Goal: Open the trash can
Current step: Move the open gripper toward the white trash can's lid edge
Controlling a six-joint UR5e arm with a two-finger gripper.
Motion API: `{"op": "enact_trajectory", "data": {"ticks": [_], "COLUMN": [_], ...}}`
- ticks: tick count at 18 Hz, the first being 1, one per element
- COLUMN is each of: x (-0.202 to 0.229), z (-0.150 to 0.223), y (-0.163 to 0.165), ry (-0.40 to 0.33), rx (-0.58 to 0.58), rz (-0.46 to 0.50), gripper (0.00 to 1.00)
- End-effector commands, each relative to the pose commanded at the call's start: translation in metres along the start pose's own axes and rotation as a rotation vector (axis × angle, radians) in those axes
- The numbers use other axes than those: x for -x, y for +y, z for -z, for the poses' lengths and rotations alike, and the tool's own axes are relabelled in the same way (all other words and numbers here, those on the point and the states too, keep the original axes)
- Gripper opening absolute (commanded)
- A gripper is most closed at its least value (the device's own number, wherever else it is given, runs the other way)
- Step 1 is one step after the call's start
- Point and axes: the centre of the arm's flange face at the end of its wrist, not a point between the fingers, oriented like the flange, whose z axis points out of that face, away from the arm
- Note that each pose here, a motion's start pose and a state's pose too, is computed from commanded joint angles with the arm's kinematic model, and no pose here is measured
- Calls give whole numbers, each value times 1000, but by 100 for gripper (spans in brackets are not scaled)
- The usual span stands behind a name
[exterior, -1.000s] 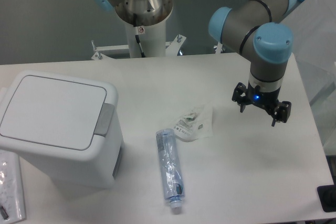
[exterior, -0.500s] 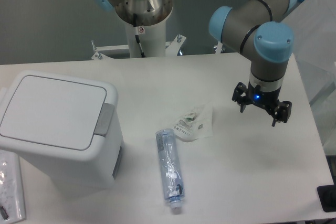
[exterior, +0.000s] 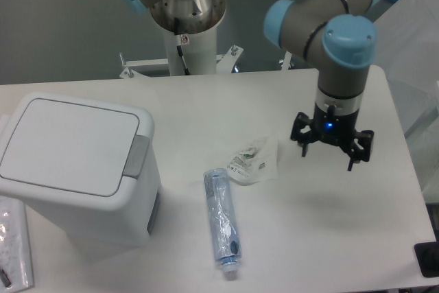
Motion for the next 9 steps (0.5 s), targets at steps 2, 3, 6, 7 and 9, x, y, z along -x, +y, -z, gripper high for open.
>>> {"op": "enact_trajectory", "data": {"ticks": [2,3,6,7,9], "x": [-9,-14,-35,-41,-53], "z": [25,36,66,71,77], "y": [-14,-23,-42,-46,-56], "ry": [3,7,45,68,110], "rx": [-74,-110,-220,-252,-302], "rz": [10,16,25,21,49], "gripper": [100,100,100,100,100]}}
